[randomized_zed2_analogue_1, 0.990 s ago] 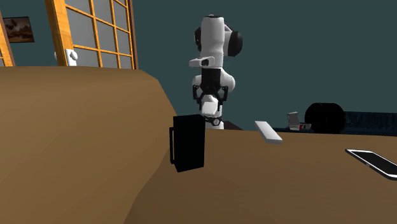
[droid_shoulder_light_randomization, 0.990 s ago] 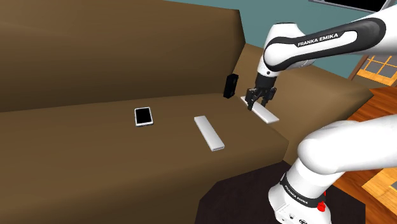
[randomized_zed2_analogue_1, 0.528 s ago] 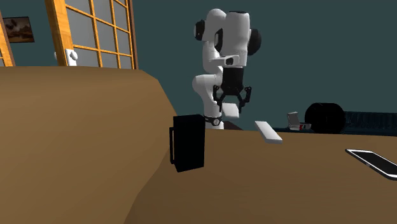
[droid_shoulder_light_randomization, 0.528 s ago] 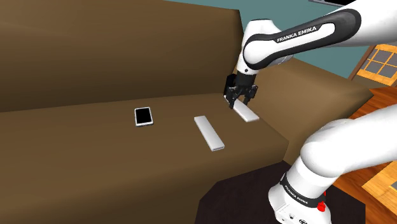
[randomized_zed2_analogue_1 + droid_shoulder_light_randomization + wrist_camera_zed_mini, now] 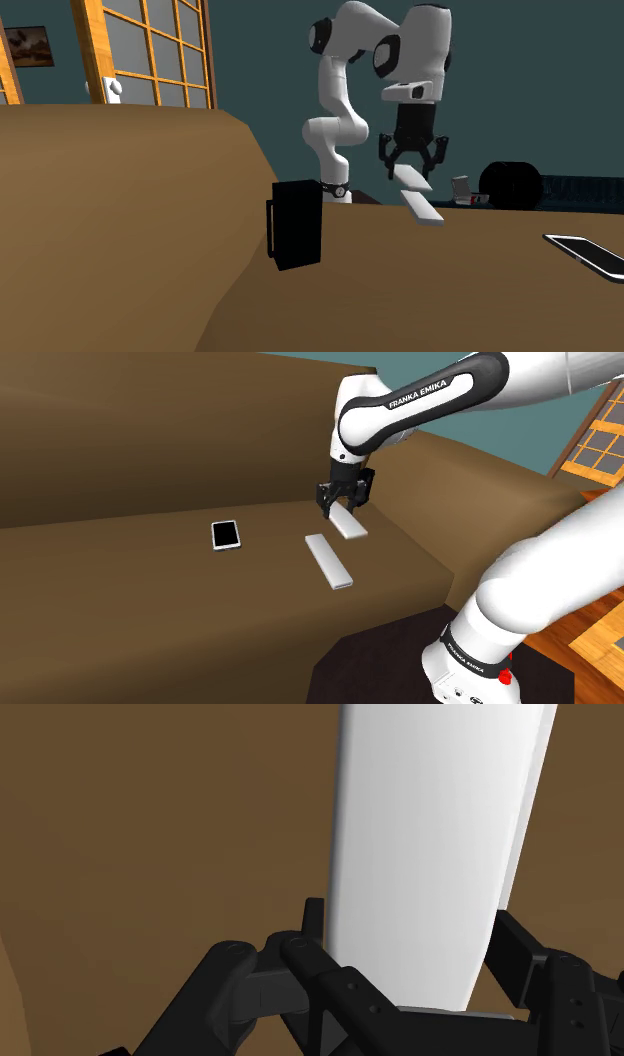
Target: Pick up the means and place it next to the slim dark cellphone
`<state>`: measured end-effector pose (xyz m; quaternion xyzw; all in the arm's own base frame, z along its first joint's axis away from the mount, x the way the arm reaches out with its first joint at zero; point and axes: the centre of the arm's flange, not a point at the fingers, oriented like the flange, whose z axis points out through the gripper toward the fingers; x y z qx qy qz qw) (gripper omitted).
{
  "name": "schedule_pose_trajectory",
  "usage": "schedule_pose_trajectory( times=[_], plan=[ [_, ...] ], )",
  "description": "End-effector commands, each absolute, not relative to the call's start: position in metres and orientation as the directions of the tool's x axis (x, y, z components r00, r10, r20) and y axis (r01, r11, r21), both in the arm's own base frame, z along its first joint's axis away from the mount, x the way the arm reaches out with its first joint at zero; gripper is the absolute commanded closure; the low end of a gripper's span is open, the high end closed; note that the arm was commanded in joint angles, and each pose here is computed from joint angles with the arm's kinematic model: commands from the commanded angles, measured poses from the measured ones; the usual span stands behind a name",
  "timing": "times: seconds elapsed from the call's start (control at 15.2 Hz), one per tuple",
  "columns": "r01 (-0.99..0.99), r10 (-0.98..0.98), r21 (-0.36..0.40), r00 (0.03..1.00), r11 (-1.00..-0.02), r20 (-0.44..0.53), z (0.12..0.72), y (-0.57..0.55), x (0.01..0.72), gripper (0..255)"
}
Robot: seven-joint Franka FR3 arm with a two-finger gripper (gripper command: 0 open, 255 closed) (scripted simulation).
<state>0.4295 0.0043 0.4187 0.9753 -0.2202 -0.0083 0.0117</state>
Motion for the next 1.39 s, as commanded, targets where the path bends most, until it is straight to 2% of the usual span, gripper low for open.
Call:
schedule_pose_trajectory(
  times=[0.0,0.79,1.32],
  plan=[
    [-0.430,-0.430,0.026,0.903,-0.902,-0.011,0.420,0.022,0.448,255],
    [-0.430,-0.430,0.026,0.903,-0.902,-0.011,0.424,0.139,0.563,255],
    [-0.430,-0.430,0.026,0.903,-0.902,-0.011,0.382,0.139,0.563,255]
  ],
)
